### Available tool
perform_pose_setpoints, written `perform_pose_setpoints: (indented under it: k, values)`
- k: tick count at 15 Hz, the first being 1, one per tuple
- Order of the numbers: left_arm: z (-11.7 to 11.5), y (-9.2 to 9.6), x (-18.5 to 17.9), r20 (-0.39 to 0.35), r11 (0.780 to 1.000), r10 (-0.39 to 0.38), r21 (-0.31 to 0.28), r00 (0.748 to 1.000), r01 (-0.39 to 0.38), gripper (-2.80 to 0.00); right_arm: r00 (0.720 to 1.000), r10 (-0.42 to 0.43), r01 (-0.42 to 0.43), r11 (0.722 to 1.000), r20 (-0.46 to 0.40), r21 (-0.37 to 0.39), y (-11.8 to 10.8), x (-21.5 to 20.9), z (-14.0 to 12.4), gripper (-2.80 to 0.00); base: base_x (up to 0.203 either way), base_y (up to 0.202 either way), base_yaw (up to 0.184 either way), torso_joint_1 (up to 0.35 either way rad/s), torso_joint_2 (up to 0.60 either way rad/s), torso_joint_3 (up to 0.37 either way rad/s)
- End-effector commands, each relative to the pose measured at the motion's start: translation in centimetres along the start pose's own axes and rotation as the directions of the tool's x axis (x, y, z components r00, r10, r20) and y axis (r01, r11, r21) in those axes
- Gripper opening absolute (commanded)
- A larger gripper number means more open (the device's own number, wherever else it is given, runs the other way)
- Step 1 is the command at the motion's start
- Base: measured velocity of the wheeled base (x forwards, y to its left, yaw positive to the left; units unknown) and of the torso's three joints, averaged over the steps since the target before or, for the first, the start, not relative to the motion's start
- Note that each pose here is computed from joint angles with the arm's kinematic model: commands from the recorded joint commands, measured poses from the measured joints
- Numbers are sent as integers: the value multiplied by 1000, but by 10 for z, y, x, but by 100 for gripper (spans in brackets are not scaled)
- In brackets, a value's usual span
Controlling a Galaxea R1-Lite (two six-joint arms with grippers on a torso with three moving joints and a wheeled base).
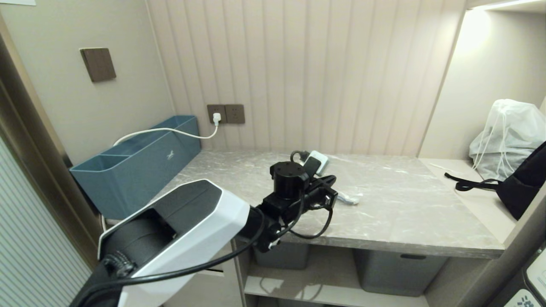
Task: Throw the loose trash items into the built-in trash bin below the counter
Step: Pick up the garbage
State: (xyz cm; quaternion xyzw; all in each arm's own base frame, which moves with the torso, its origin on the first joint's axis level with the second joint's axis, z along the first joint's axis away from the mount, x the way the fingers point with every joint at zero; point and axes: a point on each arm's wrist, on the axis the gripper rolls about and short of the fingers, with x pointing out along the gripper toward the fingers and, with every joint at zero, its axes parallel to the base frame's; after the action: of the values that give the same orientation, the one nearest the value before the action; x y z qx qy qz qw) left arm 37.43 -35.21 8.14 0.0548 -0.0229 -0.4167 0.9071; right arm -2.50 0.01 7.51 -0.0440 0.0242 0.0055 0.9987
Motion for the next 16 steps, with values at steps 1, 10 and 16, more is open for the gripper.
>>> perform_pose_setpoints:
  k: [1, 10, 16]
  values:
    - [-33, -6, 16, -19, 1000, -7, 12, 1000, 8, -280, 1000, 1, -1, 1000, 0, -1, 0, 0, 0, -280, 0, 0, 0, 0, 0, 0]
    - [-65, -3, 41, -45, 998, 65, 27, 997, -64, -280, 1000, 0, 0, 1000, 0, -1, 0, 0, 0, -280, 0, 0, 0, 0, 0, 0]
    - [64, 22, 19, 160, 993, 110, 21, 981, -115, -280, 1000, 19, -19, 997, 2, -68, 0, 0, 1, -280, 0, 0, 0, 0, 0, 0]
